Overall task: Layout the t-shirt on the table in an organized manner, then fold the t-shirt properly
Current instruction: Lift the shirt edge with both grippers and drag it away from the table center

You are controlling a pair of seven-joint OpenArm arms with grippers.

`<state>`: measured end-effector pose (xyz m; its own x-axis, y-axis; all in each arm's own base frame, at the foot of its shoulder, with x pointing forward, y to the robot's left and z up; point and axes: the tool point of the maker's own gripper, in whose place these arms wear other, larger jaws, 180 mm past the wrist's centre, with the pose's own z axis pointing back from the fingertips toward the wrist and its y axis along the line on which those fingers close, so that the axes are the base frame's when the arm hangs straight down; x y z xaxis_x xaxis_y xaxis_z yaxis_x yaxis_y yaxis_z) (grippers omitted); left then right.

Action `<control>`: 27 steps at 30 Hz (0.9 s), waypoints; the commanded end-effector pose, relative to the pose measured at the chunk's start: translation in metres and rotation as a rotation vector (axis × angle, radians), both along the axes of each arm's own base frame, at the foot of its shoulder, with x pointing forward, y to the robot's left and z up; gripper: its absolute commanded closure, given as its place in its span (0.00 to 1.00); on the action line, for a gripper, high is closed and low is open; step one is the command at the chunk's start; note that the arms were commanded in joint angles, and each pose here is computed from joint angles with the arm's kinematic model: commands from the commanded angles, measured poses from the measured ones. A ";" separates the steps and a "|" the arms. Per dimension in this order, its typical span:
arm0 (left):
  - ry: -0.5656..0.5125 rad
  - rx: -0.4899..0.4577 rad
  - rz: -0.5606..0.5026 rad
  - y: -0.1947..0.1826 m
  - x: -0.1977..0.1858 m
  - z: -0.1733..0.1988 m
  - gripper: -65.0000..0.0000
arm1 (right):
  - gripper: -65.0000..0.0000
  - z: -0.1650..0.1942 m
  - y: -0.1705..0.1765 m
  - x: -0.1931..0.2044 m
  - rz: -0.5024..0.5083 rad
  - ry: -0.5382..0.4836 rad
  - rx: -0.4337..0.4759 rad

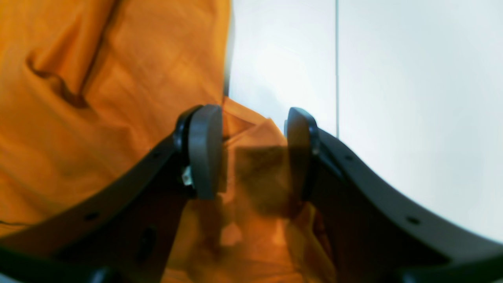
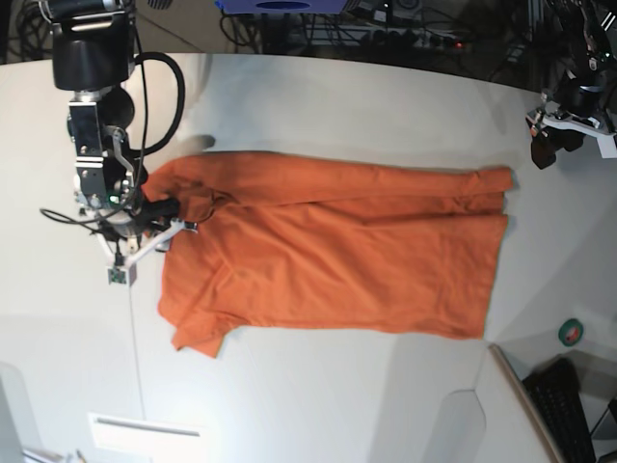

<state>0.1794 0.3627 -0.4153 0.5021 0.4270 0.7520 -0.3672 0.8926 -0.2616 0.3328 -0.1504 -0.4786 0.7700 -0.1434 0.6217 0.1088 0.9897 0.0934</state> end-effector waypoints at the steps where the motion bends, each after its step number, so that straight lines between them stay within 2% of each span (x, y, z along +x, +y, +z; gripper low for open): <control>1: -0.035 0.018 -0.003 0.006 0.005 0.011 0.32 | 0.59 0.015 -0.009 0.016 -0.001 -0.057 -0.018; 8: -0.032 0.018 -0.005 0.006 0.004 0.010 0.32 | 0.61 0.010 -0.014 0.012 -0.003 -0.041 -0.027; 10: -0.032 0.018 -0.005 0.006 0.004 0.010 0.32 | 0.69 0.004 -0.015 0.009 -0.006 -0.021 -0.025; 15: -0.030 0.021 -0.006 0.006 0.004 0.011 0.32 | 1.00 -0.001 -0.014 0.006 -0.006 -0.007 -0.021; 19: -0.028 0.022 -0.006 0.007 0.003 0.010 0.32 | 1.00 0.005 -0.014 0.008 -0.006 -0.024 -0.022; 24: -0.027 0.023 -0.007 0.007 0.003 0.010 0.32 | 1.00 0.039 -0.007 0.009 0.016 -0.127 -0.024; 27: -0.027 0.023 -0.007 0.007 0.003 0.010 0.32 | 1.00 0.046 -0.002 -0.004 0.031 -0.109 -0.019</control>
<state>0.1769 0.3630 -0.4175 0.5115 0.4247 0.7470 -0.3689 0.8937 -0.2554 0.3195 -0.1495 -0.4427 0.7299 -0.1127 0.6742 0.0720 0.9935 0.0882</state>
